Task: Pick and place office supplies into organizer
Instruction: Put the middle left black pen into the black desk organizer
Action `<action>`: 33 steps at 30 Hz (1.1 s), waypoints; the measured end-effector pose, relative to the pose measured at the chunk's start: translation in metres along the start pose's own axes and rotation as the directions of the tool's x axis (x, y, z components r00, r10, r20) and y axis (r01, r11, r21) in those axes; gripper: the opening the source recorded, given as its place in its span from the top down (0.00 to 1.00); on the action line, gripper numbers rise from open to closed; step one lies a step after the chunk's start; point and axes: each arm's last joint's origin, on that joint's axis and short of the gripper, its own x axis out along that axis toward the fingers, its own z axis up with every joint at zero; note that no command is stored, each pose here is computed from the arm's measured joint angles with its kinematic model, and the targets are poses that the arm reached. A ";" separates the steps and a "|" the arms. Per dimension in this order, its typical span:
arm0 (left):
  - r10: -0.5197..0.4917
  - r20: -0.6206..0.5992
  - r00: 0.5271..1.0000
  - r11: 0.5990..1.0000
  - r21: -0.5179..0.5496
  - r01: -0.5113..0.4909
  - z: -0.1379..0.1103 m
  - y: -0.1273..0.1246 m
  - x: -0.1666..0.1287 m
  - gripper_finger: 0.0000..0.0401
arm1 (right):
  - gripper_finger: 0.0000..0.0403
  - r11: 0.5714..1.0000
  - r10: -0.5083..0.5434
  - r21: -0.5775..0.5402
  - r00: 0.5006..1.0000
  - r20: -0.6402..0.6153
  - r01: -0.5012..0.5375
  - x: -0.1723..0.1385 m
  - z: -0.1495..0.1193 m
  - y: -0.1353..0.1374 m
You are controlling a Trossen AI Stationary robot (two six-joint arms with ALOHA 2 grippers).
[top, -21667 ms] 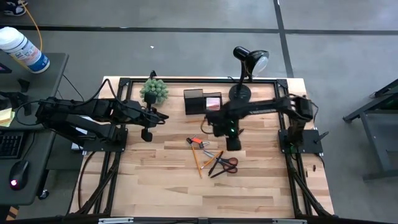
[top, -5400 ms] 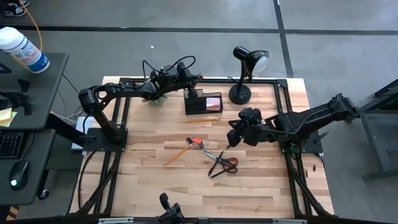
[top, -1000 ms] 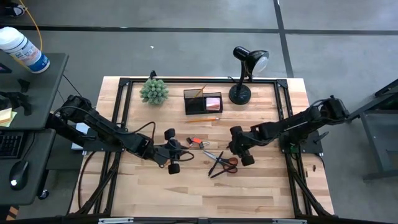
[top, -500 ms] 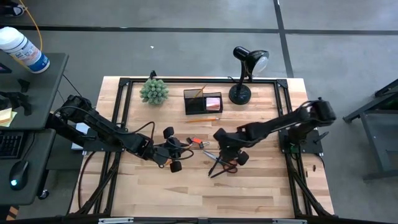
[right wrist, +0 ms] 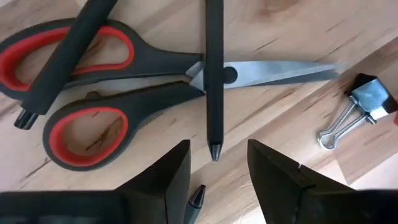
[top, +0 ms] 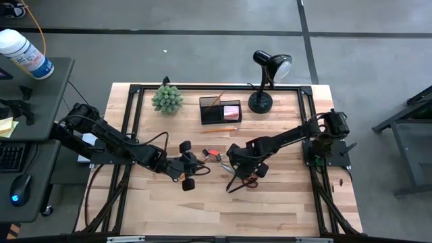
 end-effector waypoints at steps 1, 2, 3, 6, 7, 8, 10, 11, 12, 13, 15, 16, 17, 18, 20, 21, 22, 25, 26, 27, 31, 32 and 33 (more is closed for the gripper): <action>-0.002 -0.001 1.000 1.000 0.001 0.002 0.000 0.000 0.000 0.88 | 0.62 1.000 -0.006 0.000 1.000 0.006 0.006 0.000 0.001 -0.001; -0.002 -0.002 1.000 1.000 0.001 0.002 0.000 0.000 0.000 0.88 | 0.61 1.000 -0.010 0.000 1.000 0.014 0.010 0.000 0.001 -0.001; -0.001 -0.002 1.000 1.000 0.002 0.001 0.000 0.000 0.000 0.88 | 0.61 1.000 -0.014 0.000 1.000 0.019 0.014 0.000 0.002 -0.002; -0.002 -0.003 1.000 1.000 0.004 0.002 0.000 0.000 0.000 0.88 | 0.62 1.000 -0.017 0.000 1.000 0.019 0.017 0.004 0.002 -0.002; -0.005 -0.004 1.000 1.000 0.004 0.005 0.000 0.000 0.000 0.88 | 0.62 1.000 -0.010 0.000 1.000 0.014 0.010 0.005 0.002 -0.002; -0.009 -0.005 1.000 1.000 0.004 0.009 0.000 0.000 0.000 0.88 | 0.62 1.000 -0.005 0.000 1.000 0.010 0.005 0.006 0.002 -0.002; -0.012 -0.007 1.000 1.000 0.005 0.012 0.000 0.000 0.000 0.88 | 0.63 1.000 0.000 0.000 1.000 0.006 0.000 0.008 0.002 -0.001; -0.011 -0.007 1.000 1.000 0.005 0.011 0.000 0.000 0.000 0.88 | 0.63 1.000 0.002 0.000 1.000 0.005 -0.002 0.009 0.001 -0.001; -0.011 -0.007 1.000 1.000 0.005 0.011 0.000 0.000 0.000 0.88 | 0.63 1.000 0.003 0.000 1.000 0.004 -0.003 0.009 0.001 -0.001; -0.011 -0.007 1.000 1.000 0.005 0.011 0.000 0.000 0.000 0.88 | 0.63 1.000 0.004 0.000 1.000 0.004 -0.004 0.010 0.001 -0.001; -0.011 -0.007 1.000 1.000 0.005 0.012 0.000 0.000 0.000 0.88 | 0.63 1.000 0.000 0.000 1.000 0.008 0.000 0.011 0.002 -0.002; -0.012 -0.007 1.000 1.000 0.005 0.012 0.000 0.000 0.000 0.88 | 0.63 1.000 0.004 0.000 1.000 0.008 -0.004 0.012 0.002 -0.002; -0.012 -0.007 1.000 1.000 0.005 0.012 0.000 0.000 0.000 0.88 | 0.63 1.000 0.009 0.000 1.000 0.007 -0.009 0.013 0.002 -0.001; -0.013 -0.008 1.000 1.000 0.005 0.013 0.000 0.000 0.000 0.88 | 0.63 1.000 0.010 0.000 1.000 0.007 -0.010 0.014 0.002 -0.001; -0.018 -0.009 1.000 1.000 0.005 0.018 -0.001 0.000 0.000 0.88 | 0.64 1.000 0.015 0.000 1.000 0.001 -0.015 0.015 0.002 -0.001; -0.019 -0.009 1.000 1.000 0.005 0.019 -0.001 0.000 0.000 0.88 | 0.64 1.000 0.014 0.000 1.000 -0.001 -0.014 0.016 0.002 -0.001; -0.019 -0.009 1.000 1.000 0.005 0.019 -0.001 0.000 0.000 0.88 | 0.65 1.000 0.009 -0.001 1.000 0.001 -0.009 0.016 0.002 -0.001; -0.019 -0.009 1.000 1.000 0.005 0.019 0.000 0.000 0.000 0.88 | 0.68 1.000 0.007 -0.001 1.000 -0.005 -0.007 0.016 0.002 -0.001; -0.019 -0.009 1.000 1.000 0.005 0.019 0.000 0.000 0.000 0.88 | 0.70 1.000 0.005 -0.001 1.000 -0.003 -0.005 0.016 0.002 -0.002; -0.019 -0.009 1.000 1.000 0.005 0.019 0.000 0.000 0.000 0.88 | 0.71 1.000 0.005 -0.001 1.000 -0.003 -0.005 0.016 0.002 -0.002; -0.019 -0.009 1.000 1.000 0.005 0.019 0.000 -0.001 0.000 0.88 | 0.80 1.000 0.014 0.000 1.000 0.003 -0.014 0.016 0.002 -0.001; -0.019 -0.009 1.000 1.000 0.005 0.019 0.000 -0.001 0.000 0.88 | 0.82 1.000 0.019 0.000 1.000 0.007 -0.019 0.017 0.002 -0.001; -0.019 -0.009 1.000 1.000 0.005 0.019 0.000 -0.001 0.000 0.88 | 0.85 1.000 0.023 0.001 1.000 0.005 -0.023 0.018 0.002 -0.001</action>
